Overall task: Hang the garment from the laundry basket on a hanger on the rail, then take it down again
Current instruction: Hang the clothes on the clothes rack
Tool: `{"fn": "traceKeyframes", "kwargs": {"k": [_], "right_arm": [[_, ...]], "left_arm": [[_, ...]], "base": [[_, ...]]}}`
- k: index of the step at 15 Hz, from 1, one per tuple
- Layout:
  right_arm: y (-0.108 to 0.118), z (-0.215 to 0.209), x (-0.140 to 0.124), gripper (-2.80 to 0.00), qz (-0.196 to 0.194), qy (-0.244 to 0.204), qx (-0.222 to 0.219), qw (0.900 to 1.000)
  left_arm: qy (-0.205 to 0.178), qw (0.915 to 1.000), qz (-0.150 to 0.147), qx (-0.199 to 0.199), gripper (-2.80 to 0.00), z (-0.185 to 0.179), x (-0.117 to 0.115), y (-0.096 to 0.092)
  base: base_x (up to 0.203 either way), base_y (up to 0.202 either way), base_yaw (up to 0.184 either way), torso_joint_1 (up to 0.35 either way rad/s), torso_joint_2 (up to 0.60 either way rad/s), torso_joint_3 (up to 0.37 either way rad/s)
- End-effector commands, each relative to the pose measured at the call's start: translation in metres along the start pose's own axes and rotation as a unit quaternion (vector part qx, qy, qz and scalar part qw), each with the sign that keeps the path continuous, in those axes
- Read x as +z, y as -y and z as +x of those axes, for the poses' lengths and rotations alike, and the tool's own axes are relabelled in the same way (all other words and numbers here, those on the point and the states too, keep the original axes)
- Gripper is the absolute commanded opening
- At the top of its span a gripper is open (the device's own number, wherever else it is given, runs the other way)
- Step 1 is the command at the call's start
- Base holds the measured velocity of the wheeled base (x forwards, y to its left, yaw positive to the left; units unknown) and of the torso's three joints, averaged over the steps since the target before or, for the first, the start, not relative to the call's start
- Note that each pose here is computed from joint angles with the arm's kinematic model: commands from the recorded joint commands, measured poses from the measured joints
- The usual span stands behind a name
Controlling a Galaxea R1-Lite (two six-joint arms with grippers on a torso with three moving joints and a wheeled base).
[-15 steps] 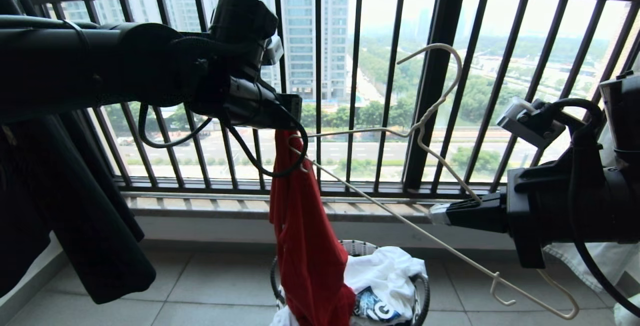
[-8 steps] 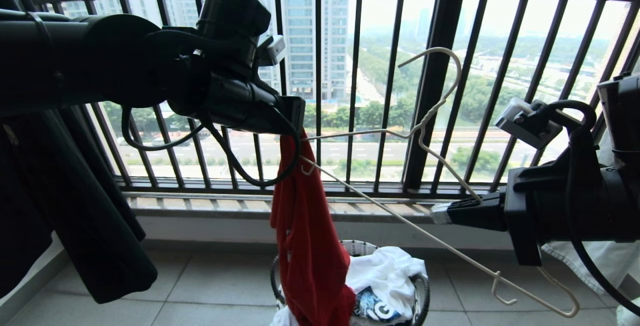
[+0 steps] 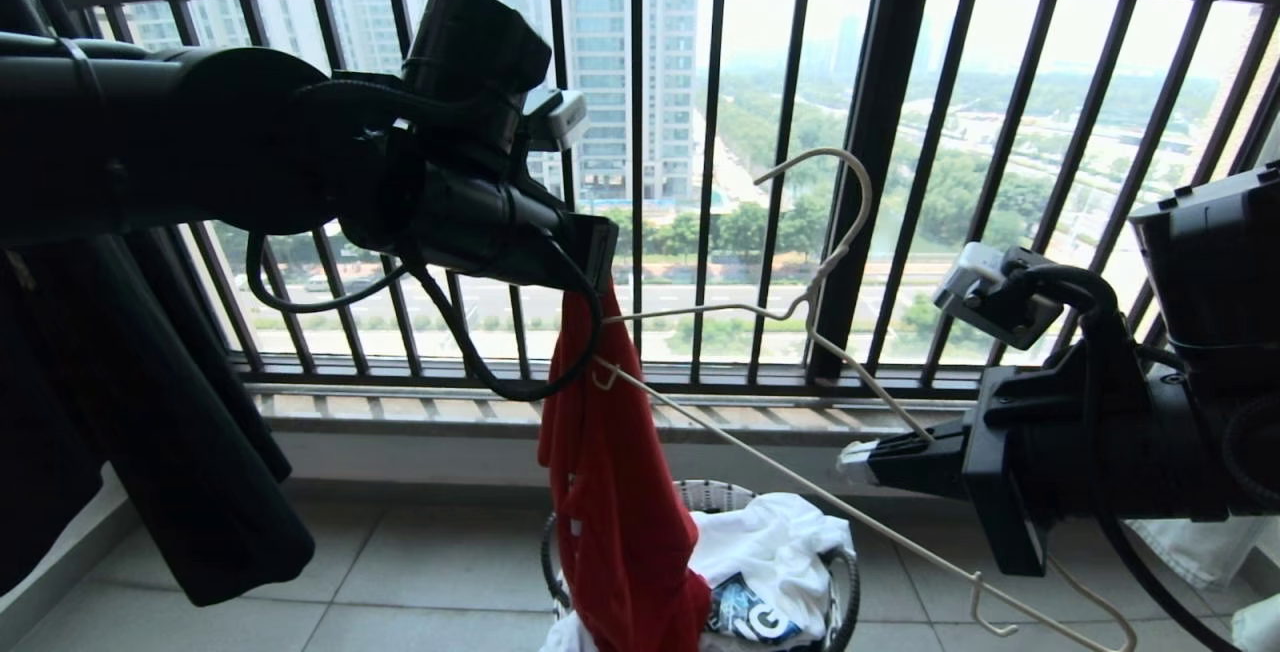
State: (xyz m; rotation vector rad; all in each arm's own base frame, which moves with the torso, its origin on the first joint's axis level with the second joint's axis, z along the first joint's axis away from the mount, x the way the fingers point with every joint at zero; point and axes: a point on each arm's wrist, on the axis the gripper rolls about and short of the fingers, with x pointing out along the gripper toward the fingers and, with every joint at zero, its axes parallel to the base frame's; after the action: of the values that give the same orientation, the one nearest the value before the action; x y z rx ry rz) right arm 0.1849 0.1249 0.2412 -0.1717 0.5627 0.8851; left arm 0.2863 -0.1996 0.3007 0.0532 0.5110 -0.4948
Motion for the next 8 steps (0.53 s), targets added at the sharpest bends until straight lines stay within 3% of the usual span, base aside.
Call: {"fn": "traceKeyframes", "kwargs": {"k": [1, 5, 8], "right_arm": [[-0.004, 0.007, -0.004, -2.8, -0.004, -0.014, 0.013, 1.0], [-0.005, -0.005, -0.002, -2.8, -0.009, 0.005, 0.004, 1.0], [0.003, -0.015, -0.004, -2.8, -0.022, 0.012, -0.019, 0.999]], "left_arm": [[-0.017, 0.9997, 0.011, -0.016, -2.8, 0.001, -0.009, 0.011], [-0.055, 0.9951, 0.081, -0.009, -2.8, 0.011, -0.028, 0.011], [-0.054, 0.9918, 0.083, 0.081, -2.8, 0.024, -0.026, -0.004]], "base": [[0.0, 0.0, 0.0, 0.0, 0.0, 0.0], [0.0, 0.0, 0.0, 0.0, 0.0, 0.0], [0.0, 0.0, 0.0, 0.0, 0.0, 0.0]]}}
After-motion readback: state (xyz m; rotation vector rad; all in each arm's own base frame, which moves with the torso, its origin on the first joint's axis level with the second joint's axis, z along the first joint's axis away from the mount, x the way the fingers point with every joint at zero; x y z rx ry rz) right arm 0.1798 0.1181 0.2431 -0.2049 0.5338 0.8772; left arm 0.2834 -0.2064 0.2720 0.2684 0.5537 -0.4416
